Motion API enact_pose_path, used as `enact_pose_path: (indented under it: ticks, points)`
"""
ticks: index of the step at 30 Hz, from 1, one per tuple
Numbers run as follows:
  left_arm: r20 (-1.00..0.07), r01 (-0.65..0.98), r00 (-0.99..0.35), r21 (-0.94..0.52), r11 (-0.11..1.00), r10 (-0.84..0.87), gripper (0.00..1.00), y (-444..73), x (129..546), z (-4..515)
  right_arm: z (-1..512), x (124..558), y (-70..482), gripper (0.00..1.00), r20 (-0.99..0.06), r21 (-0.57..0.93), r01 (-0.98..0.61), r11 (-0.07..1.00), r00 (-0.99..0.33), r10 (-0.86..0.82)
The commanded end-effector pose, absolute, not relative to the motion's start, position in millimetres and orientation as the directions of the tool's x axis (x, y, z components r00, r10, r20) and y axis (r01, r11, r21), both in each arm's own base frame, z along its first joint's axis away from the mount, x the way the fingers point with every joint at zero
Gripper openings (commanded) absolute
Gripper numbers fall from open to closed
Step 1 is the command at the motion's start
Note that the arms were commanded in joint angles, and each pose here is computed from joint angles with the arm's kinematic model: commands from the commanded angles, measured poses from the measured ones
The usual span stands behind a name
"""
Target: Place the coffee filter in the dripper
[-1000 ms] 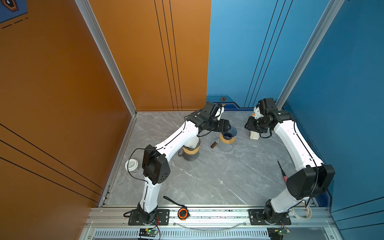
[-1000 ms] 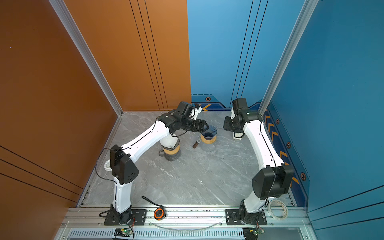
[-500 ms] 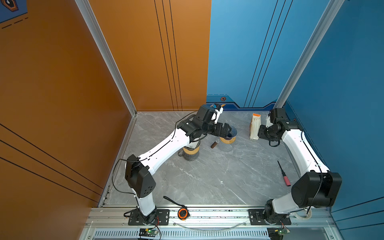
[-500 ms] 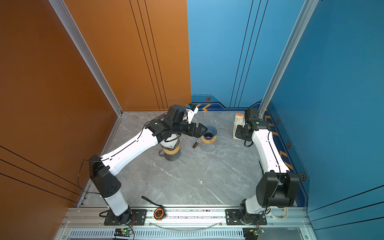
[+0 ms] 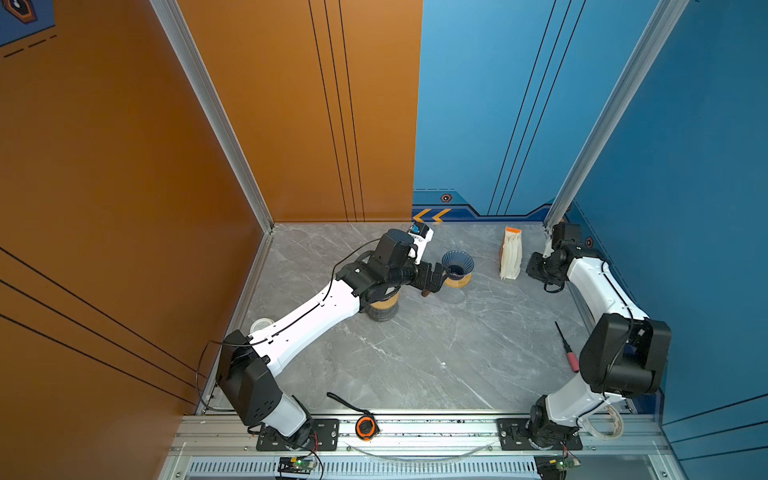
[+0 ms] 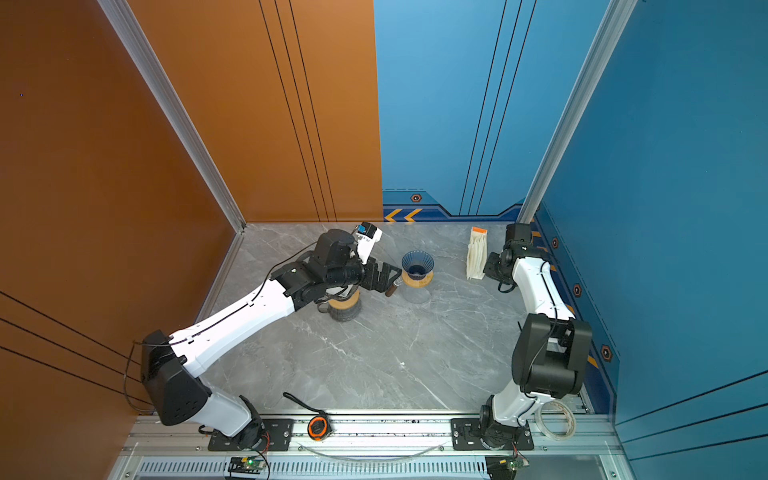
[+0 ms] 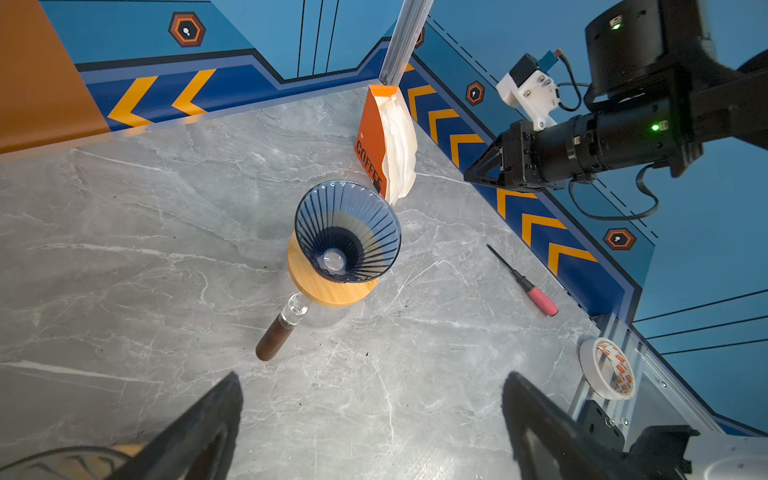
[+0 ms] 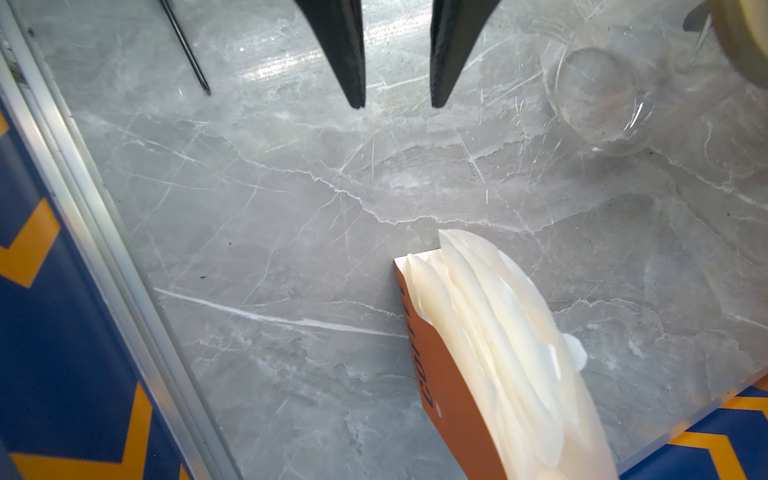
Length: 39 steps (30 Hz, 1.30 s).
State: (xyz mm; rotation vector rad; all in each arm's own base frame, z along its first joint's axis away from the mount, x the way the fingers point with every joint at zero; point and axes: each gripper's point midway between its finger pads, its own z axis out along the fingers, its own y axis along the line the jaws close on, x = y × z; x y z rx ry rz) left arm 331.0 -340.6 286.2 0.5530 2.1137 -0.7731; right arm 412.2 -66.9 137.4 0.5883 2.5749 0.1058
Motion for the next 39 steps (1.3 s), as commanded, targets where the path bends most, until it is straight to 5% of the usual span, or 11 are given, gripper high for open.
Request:
enact_pose_path:
  ticks: [1, 39]
  points:
    - [-0.824, 0.624, -0.553, -0.313, 0.716, 0.122, 0.98, -340.4, 329.4, 292.6, 138.1, 433.3, -66.4, 0.24, -0.465, 0.225, 0.386, 0.895, -0.764, 0.447]
    - [-0.771, 0.630, -0.615, -0.352, 0.693, 0.168, 0.98, -366.2, 338.0, 259.5, 86.1, 494.9, -71.1, 0.10, -0.425, 0.286, 0.415, 0.864, -0.753, 0.503]
